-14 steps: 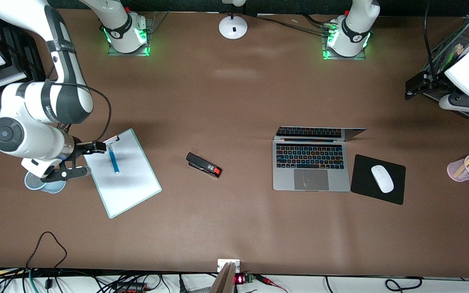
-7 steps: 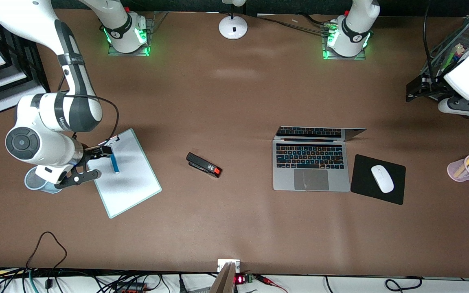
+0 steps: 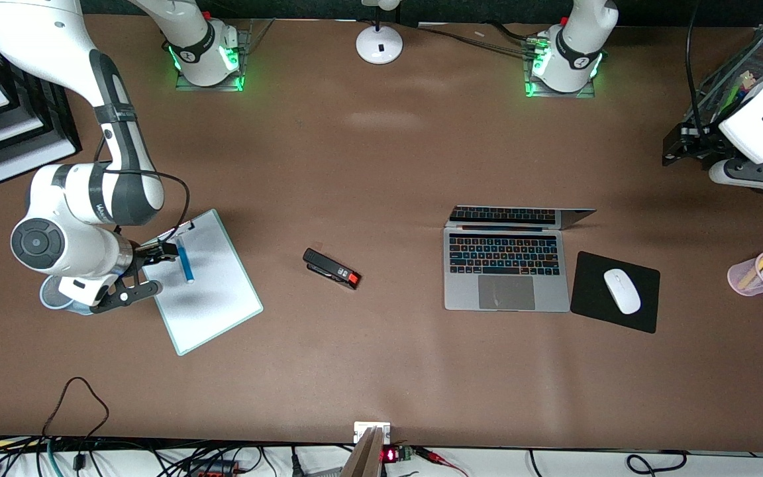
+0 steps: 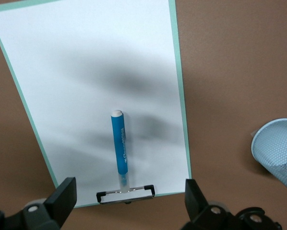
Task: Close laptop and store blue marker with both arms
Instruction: 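Close the right gripper on the blue marker, then lift the marker with the right gripper while the left gripper reaches the laptop lid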
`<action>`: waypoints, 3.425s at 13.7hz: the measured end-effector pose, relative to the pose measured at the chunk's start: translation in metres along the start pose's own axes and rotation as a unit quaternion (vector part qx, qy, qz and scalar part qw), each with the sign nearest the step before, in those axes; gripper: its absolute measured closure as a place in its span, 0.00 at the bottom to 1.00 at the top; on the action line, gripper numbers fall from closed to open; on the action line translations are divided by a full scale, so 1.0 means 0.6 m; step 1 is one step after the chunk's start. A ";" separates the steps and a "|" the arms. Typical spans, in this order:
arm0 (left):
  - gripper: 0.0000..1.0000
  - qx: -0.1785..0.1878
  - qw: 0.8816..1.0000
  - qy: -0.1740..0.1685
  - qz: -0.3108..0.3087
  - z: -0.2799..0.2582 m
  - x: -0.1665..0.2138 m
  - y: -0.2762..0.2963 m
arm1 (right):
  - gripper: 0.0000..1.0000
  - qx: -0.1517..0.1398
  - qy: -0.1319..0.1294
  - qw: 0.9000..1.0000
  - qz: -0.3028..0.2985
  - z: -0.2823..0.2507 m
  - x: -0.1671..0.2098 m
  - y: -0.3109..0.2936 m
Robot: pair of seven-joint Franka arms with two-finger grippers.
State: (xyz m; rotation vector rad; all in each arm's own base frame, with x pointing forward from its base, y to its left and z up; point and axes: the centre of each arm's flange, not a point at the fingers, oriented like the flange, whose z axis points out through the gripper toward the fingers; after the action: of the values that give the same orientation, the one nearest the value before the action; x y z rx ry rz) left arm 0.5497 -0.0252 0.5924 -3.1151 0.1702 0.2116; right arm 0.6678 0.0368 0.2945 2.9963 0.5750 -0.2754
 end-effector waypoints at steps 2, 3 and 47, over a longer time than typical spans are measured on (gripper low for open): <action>0.64 0.000 1.000 -0.002 0.001 0.001 -0.001 0.001 | 0.00 0.001 -0.004 1.000 -0.006 0.020 0.001 0.004; 0.76 0.000 1.000 -0.002 0.001 0.001 -0.001 0.002 | 0.00 0.001 -0.006 1.000 -0.008 0.031 0.001 0.005; 0.99 -0.012 0.998 0.046 -0.037 0.389 0.019 0.326 | 0.66 0.008 0.040 0.999 -0.022 0.177 0.016 -0.039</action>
State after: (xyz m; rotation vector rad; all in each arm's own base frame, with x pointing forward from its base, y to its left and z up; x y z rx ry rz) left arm 0.5080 -0.2158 0.3583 -3.1494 0.0521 0.0683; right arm 0.6510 0.0501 0.1875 3.0247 0.6503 -0.1653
